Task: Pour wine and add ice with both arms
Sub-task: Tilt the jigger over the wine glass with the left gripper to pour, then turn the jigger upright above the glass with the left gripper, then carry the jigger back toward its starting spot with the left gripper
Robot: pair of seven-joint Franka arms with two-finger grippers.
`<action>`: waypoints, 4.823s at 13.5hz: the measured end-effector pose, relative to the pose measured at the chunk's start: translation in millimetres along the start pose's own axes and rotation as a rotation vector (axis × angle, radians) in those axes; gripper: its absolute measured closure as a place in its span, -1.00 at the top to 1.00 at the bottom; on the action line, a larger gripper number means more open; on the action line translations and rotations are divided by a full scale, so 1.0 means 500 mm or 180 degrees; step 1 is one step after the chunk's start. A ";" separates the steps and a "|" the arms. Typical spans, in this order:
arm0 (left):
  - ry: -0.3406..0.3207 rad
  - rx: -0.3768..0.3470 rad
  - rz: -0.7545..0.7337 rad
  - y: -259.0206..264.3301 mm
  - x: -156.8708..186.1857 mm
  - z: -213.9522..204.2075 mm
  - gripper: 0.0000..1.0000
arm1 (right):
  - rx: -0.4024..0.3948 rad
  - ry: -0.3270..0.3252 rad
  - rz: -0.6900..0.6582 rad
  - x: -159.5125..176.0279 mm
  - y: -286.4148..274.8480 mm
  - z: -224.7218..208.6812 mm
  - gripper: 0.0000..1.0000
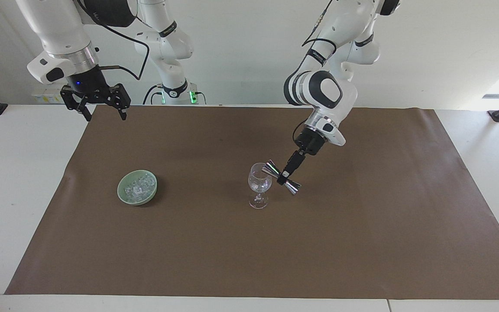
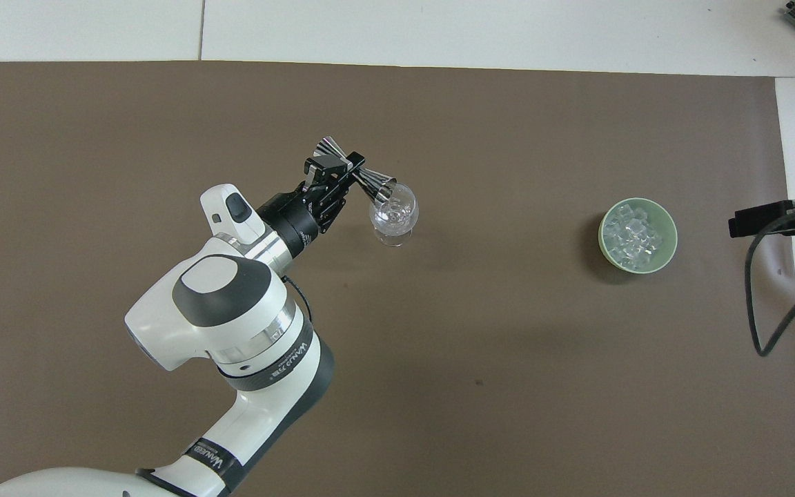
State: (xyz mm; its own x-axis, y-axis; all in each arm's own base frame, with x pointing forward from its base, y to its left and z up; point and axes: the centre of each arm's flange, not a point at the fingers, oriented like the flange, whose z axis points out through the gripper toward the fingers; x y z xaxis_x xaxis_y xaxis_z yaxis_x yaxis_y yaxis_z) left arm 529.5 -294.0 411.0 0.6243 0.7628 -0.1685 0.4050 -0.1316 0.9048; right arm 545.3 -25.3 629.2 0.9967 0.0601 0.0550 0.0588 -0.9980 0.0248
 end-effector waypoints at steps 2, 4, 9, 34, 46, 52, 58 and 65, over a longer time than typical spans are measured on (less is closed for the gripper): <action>0.0022 0.0011 0.0038 0.002 -0.001 -0.001 -0.57 | 0.0000 0.0000 0.0000 0.000 0.000 0.000 1.00; 0.0032 0.0031 0.0078 0.001 -0.008 -0.001 -0.57 | 0.0000 0.0000 0.0000 0.000 0.000 0.000 1.00; 0.0076 0.0067 0.0278 0.003 -0.013 -0.004 -0.57 | 0.0000 0.0000 0.0000 0.000 0.000 0.000 1.00; 0.0145 0.0116 0.0867 0.025 -0.026 -0.008 -0.57 | 0.0000 0.0000 0.0000 0.000 0.000 0.000 1.00; 0.0128 0.0096 0.0862 0.031 -0.036 -0.003 -0.57 | 0.0000 0.0000 0.0000 0.000 0.000 0.000 1.00; 0.0149 0.0086 0.0424 0.033 -0.032 -0.004 -0.57 | 0.0000 0.0000 0.0000 0.000 0.000 0.000 1.00; 0.0219 -0.0005 -0.0774 0.051 -0.013 -0.012 -0.57 | 0.0000 0.0000 0.0000 0.000 0.000 0.000 1.00; 0.0386 -0.0246 -0.2507 0.089 0.048 -0.058 -0.57 | 0.0000 0.0000 0.0000 0.000 0.000 0.000 1.00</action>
State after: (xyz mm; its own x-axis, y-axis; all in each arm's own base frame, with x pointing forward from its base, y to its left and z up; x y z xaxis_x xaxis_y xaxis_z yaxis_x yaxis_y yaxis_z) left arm 543.4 -263.1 458.7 0.0954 0.6773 -0.7295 0.6463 0.5152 0.5629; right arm 545.3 -25.3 629.2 0.9967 0.0601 0.0550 0.0588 -0.9980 0.0248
